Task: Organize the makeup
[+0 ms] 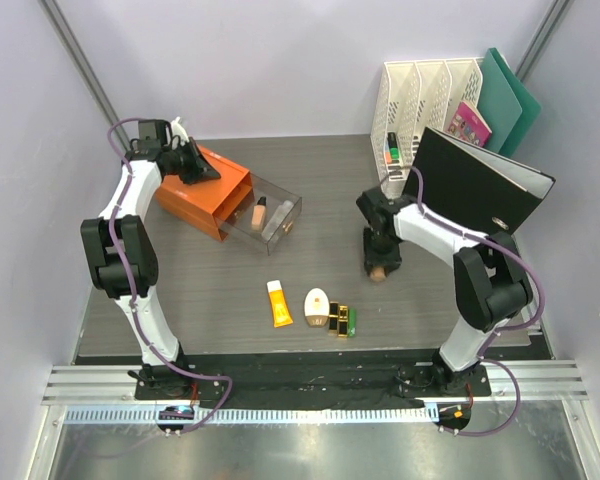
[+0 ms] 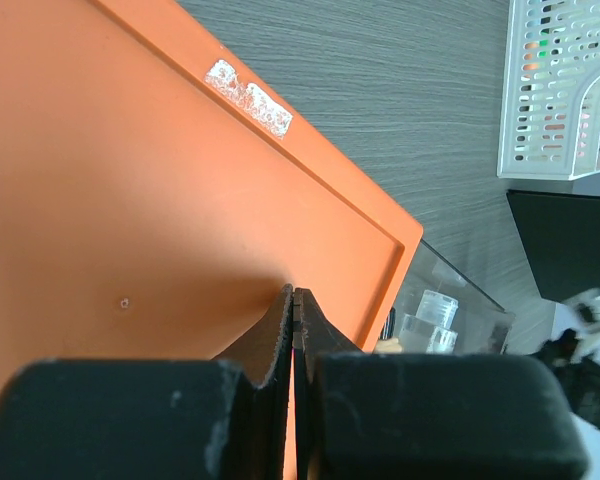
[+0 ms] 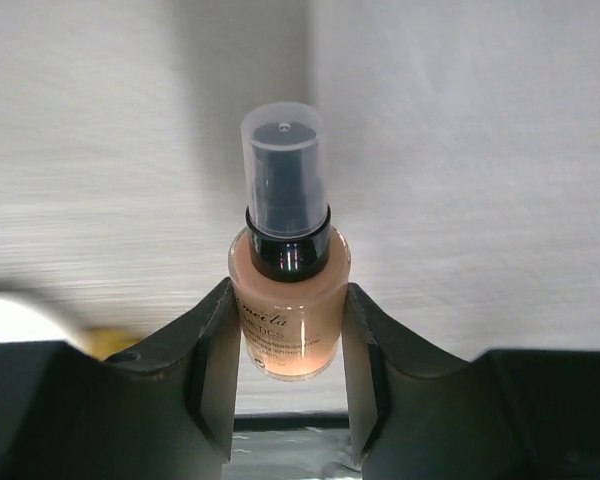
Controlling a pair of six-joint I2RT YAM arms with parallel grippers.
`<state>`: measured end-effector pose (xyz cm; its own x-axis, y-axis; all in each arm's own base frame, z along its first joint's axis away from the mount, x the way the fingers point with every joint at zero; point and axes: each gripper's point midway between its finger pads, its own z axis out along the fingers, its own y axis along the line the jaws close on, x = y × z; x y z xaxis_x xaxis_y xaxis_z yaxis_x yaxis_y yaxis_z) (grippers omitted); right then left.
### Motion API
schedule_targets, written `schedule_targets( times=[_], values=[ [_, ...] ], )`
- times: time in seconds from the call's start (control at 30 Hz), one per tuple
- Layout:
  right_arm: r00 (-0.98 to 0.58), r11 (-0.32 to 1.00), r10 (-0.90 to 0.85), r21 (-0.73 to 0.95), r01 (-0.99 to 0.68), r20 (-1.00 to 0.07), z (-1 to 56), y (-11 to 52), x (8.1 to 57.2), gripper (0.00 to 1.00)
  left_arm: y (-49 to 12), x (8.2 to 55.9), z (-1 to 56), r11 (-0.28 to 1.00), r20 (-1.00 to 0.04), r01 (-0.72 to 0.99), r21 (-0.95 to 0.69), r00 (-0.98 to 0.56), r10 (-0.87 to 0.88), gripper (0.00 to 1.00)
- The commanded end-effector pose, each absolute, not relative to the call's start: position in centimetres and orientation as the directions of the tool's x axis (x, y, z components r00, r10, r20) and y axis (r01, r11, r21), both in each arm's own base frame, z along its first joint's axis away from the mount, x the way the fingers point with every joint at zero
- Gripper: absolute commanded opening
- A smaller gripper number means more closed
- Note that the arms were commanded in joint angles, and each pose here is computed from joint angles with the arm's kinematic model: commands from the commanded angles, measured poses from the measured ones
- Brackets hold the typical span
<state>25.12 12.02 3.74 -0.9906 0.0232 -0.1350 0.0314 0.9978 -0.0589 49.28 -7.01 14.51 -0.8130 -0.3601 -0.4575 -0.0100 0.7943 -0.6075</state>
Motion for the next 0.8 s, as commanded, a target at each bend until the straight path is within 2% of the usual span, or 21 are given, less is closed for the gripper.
schedule_targets(
  times=[0.0, 0.2, 0.27, 0.3, 0.57, 0.77],
  values=[
    [-0.927, 0.974, 0.078, 0.226, -0.008, -0.368, 12.2, 18.6, 32.5, 0.01, -3.9, 36.7, 0.8, 0.896, 0.056, -0.314, -0.314, -0.948, -0.313, 0.0],
    [-0.864, 0.885, 0.144, 0.452, -0.106, -0.483, 20.4, 25.5, 37.8, 0.01, -4.2, 37.0, 1.3, 0.888, 0.056, -0.321, -0.329, -0.945, -0.321, 0.0],
    [-0.87, 0.865, 0.124, 0.482, -0.142, -0.477, 20.5, 28.0, 38.6, 0.01, -4.4, 37.2, 1.5, 0.883, 0.056, -0.322, -0.34, -0.945, -0.323, 0.0],
    [-0.849, 0.846, 0.132, 0.504, -0.172, -0.512, 22.6, 29.3, 39.6, 0.01, -4.4, 37.2, 1.5, 0.883, 0.056, -0.322, -0.34, -0.945, -0.323, 0.0],
    [-0.837, 0.739, 0.102, 0.604, -0.298, -0.538, 25.4, 39.1, 41.1, 0.01, -4.5, 37.1, 1.8, 0.884, 0.059, -0.323, -0.338, -0.945, -0.323, 0.0],
    [-0.864, 0.69, 0.082, 0.654, -0.311, -0.497, 23.9, 43.4, 40.8, 0.01, -4.4, 36.9, 1.8, 0.885, 0.058, -0.324, -0.335, -0.944, -0.323, 0.0]
  ],
)
